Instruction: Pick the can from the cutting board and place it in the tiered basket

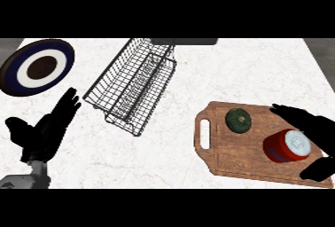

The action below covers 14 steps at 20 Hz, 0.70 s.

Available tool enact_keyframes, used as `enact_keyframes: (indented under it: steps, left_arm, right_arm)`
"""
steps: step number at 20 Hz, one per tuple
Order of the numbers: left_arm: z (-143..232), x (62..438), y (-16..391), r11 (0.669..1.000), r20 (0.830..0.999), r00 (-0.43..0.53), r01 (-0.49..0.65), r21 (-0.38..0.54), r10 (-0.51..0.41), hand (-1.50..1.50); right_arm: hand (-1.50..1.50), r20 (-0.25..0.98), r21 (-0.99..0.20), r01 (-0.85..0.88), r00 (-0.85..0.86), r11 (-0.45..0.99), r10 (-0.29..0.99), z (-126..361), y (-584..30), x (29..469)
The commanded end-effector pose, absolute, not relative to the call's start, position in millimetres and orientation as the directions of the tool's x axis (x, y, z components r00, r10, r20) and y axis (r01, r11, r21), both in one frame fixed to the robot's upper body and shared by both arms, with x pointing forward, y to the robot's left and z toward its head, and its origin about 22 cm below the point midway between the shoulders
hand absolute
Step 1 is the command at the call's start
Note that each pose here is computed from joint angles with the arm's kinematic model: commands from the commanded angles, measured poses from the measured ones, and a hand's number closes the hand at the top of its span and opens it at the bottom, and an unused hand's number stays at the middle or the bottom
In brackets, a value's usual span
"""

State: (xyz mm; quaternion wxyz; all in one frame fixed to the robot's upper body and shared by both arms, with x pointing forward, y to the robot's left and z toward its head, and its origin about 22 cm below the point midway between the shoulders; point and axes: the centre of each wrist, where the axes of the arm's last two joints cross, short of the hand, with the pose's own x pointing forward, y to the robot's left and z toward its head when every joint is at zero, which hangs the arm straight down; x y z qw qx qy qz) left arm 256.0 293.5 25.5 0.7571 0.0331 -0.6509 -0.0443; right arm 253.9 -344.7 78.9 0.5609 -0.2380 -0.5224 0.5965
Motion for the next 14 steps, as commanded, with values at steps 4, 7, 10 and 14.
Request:
enact_keyframes:
  steps: [4, 7, 10, 14]
  left_arm:
    - [41.8, 248.7, 307.3, 0.994, 0.984, 0.145, 0.039, 0.104, -0.108, 0.00]
    - [31.6, 261.8, 296.0, 0.994, 0.983, 0.148, 0.015, 0.104, -0.105, 0.00]
    - [38.1, 234.9, 299.7, 0.993, 0.984, 0.131, 0.018, 0.120, -0.121, 0.00]
    - [30.3, 255.7, 290.7, 0.992, 0.980, 0.154, 0.012, 0.126, -0.126, 0.00]
  right_arm:
    - [1.50, 0.279, -0.832, -0.544, -0.247, 0.105, 0.928, 63.2, -342.5, 249.5]
    - [1.50, 0.251, -0.829, -0.559, -0.327, 0.028, 0.911, 38.8, -329.2, 239.6]
    - [1.50, 0.197, -0.857, -0.516, -0.361, -0.019, 0.912, 58.8, -334.2, 250.2]
    - [1.50, 0.174, -0.887, -0.459, -0.416, -0.040, 0.893, 49.5, -323.5, 244.9]
